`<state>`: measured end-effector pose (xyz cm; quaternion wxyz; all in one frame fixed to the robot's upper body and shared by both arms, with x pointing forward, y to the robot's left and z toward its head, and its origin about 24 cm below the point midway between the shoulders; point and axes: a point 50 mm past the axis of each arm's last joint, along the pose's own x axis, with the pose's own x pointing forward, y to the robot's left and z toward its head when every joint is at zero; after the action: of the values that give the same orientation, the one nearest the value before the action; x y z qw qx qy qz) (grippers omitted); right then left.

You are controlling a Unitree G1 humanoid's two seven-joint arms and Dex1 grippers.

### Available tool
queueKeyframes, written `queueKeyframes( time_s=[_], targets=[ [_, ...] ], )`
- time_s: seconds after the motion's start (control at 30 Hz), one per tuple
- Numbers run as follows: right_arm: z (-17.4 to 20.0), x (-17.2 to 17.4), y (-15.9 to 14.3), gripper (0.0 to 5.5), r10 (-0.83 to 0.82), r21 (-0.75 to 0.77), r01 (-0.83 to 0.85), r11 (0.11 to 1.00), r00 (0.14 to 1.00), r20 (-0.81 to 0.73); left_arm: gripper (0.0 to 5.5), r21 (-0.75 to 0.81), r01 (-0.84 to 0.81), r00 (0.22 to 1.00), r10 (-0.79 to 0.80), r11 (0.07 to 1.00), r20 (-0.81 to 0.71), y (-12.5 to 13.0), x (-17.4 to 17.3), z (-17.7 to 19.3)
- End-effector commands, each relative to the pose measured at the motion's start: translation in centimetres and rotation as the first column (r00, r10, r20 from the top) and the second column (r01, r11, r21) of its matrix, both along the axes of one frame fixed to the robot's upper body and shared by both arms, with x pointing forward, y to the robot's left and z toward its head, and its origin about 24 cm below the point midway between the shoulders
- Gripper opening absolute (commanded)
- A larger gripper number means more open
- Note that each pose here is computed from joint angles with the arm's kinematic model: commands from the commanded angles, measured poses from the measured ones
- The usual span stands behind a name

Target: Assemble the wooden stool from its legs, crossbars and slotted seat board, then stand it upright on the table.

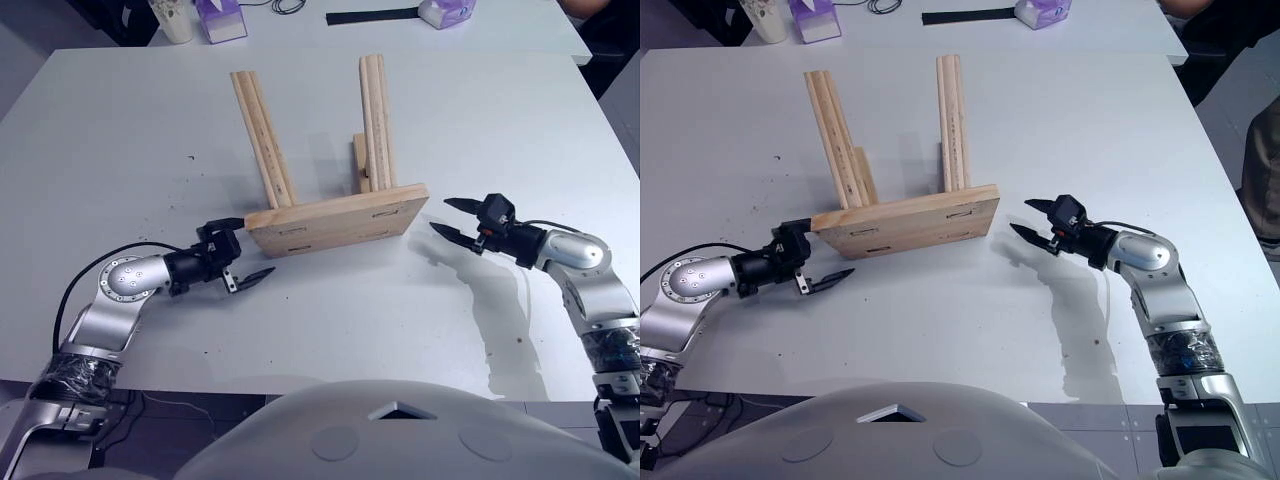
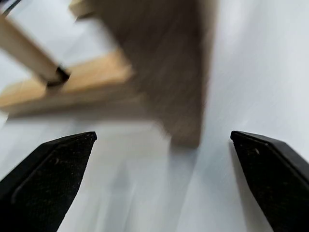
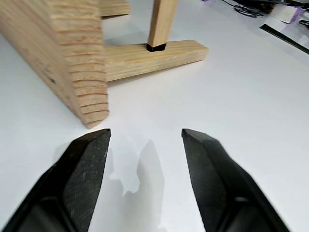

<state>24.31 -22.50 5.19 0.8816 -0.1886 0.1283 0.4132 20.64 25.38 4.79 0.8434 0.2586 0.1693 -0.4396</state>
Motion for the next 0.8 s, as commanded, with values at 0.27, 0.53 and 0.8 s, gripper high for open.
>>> queueKeyframes(
  time_s=[0.27, 0.53, 0.8],
  targets=[
    [-1.4, -0.1, 1.6, 1.39, -0.069, 0.004, 0.069, 0.998, 0.997, 0.035, 4.40, -0.031, -0.228, 0.973, 0.226, 0.973, -0.055, -1.3, -1.7, -2.3],
    [-2.5, -1.4, 4.6, 0.11, 0.030, 0.036, -0.030, 0.999, 1.000, 0.010, 4.40, -0.070, -0.159, 0.987, 0.156, 0.985, -0.048, -4.2, -1.6, -2.3],
    [2.5, -4.6, 3.8, 0.02, 0.076, 0.082, -0.081, 0.993, 0.996, 0.052, 4.40, -0.198, -0.043, 0.997, 0.031, 0.979, -0.064, -5.2, -3.3, 2.9]
  ],
)
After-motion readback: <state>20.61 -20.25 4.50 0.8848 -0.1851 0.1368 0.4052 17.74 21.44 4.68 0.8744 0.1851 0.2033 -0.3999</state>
